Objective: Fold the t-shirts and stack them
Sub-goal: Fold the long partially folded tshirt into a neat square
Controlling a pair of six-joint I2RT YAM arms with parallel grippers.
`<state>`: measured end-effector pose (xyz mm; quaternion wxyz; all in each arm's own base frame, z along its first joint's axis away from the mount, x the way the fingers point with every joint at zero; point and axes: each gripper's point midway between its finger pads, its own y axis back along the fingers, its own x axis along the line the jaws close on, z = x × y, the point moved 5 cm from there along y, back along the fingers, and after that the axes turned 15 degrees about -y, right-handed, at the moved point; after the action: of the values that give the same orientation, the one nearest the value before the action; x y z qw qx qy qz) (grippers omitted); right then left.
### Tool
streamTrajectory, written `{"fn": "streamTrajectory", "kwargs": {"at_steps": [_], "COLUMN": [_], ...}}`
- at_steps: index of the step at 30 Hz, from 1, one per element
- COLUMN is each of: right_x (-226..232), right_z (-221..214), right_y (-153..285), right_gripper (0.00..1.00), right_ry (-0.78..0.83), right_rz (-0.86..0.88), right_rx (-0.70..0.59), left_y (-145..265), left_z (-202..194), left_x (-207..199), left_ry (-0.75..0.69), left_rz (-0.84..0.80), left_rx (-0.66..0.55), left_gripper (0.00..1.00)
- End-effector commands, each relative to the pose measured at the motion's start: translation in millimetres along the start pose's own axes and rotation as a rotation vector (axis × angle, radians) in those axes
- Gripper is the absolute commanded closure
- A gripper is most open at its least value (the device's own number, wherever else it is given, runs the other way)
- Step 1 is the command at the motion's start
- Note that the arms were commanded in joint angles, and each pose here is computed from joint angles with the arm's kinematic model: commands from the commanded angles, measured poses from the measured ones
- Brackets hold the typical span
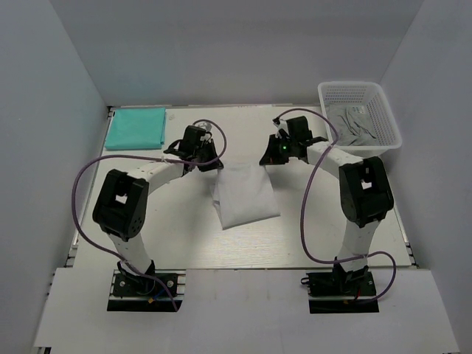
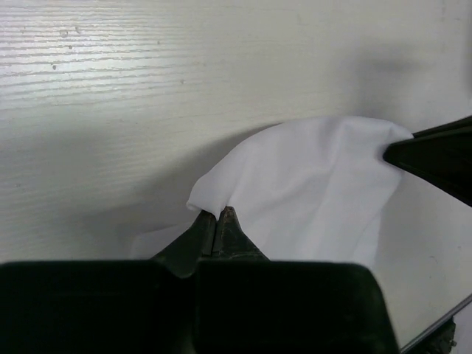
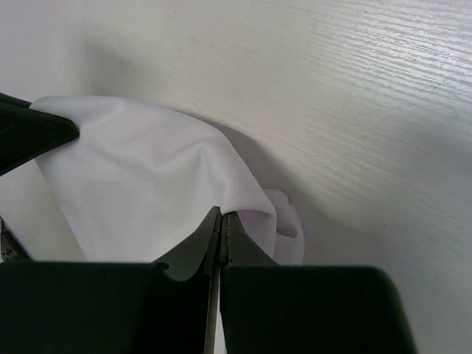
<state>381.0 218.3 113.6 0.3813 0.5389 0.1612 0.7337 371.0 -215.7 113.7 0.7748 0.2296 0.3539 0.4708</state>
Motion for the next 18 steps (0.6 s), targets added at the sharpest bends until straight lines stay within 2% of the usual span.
{"fn": "streamTrajectory", "kwargs": {"at_steps": [1,9,16,18], "right_x": [21.1,25.2,20.7,19.1], "right_z": [4.6,-1.7,-2.4,-0.3], "right_y": [12.6,17.2,-6.9,-14.6], "right_gripper": [1.00,1.00,1.00,1.00], "right_ry": [0.033,0.040,0.038,0.041], "right_rz": [0.067,0.085,0.077,0.074], "right_rx": [-0.046,-0.042,0.004,0.014], "left_y": [32.2,54.9,40.7,34.5], "left_z": [14.0,-11.4,-37.5,-43.1], "left_x": [-17.3,-13.0,11.3,26.1], "left_ry": [-0.026,0.038,0.154,0.175], "left_rz": [-0.070,-0.054,0.065,0.143], "left_rx": [-0.085,-0.099,-0.045,-0.043], "left_gripper": [1.00,1.00,1.00,1.00]}}
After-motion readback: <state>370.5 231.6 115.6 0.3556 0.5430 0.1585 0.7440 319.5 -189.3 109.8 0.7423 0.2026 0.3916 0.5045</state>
